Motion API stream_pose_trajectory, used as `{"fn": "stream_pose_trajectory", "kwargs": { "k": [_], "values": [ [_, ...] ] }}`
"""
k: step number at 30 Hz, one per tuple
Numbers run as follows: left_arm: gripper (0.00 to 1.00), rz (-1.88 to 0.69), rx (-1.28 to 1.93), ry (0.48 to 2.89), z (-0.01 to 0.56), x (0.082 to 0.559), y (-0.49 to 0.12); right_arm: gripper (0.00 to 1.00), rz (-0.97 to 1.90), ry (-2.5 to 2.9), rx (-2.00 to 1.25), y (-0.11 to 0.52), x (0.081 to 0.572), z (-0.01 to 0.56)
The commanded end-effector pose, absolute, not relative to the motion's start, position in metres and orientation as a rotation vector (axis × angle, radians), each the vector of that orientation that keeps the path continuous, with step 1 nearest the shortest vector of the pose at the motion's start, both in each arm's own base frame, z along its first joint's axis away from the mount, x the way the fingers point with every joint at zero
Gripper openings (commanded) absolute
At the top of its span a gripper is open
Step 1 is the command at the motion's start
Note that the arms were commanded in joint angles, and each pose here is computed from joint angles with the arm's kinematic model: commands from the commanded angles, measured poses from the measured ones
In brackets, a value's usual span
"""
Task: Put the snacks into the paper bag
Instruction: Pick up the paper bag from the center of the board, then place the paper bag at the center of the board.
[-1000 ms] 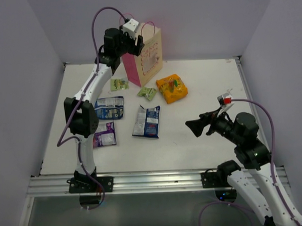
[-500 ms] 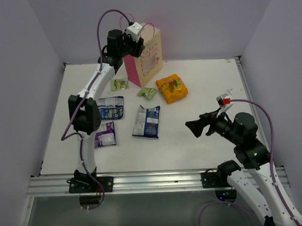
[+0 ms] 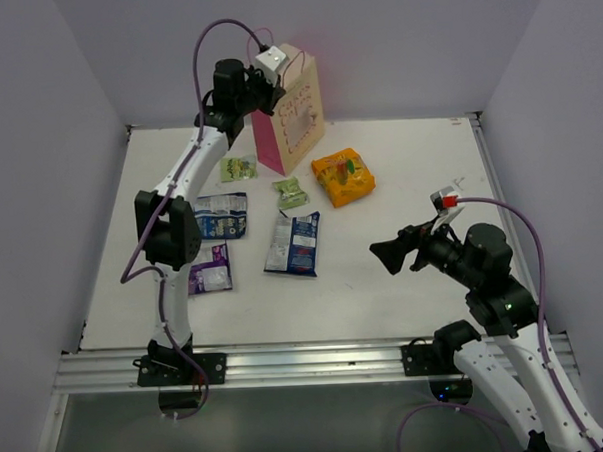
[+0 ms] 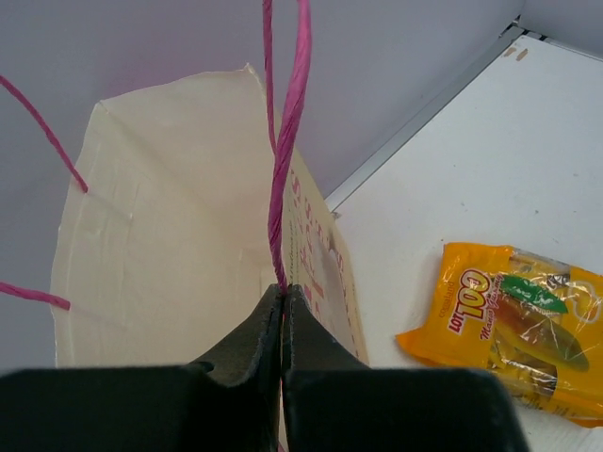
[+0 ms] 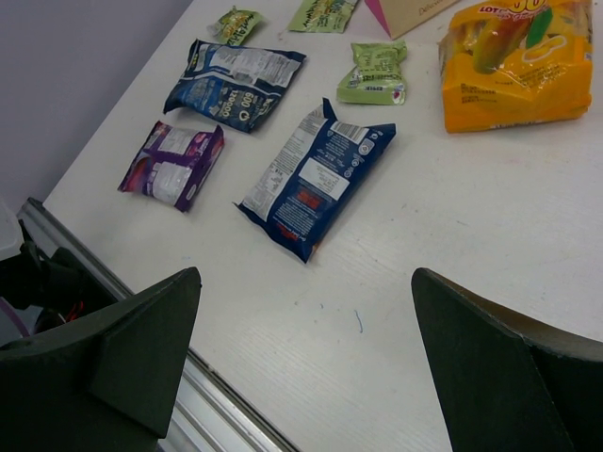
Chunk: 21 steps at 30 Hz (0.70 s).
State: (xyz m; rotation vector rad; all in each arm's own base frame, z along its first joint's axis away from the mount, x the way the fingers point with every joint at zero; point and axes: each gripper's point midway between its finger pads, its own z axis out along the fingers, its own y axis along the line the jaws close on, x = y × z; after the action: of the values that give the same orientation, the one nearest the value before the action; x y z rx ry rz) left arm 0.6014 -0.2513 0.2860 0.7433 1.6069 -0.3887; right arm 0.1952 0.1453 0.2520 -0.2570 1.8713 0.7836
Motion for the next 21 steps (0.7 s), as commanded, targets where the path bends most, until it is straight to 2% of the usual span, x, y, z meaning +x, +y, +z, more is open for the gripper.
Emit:
{"fn": "stream_pose_trajectory", "kwargs": {
  "k": [1,12,21],
  "values": [
    [0.0,-0.395,0.753,1.45,0.356,0.581,-0.252,0.99,0.763,1.862,-0.26,0.144,0.198,0.254],
    [0.0,-0.463,0.731,1.317,0.433,0.533,-0.251,0.99,0.762,1.849,-0.228,0.14,0.192,0.263],
    [0.0,-0.516,0.729,1.332,0.453,0.47,-0.268,0.99,0.651,1.857,-0.109,0.114,0.186,0.28]
  ]
}}
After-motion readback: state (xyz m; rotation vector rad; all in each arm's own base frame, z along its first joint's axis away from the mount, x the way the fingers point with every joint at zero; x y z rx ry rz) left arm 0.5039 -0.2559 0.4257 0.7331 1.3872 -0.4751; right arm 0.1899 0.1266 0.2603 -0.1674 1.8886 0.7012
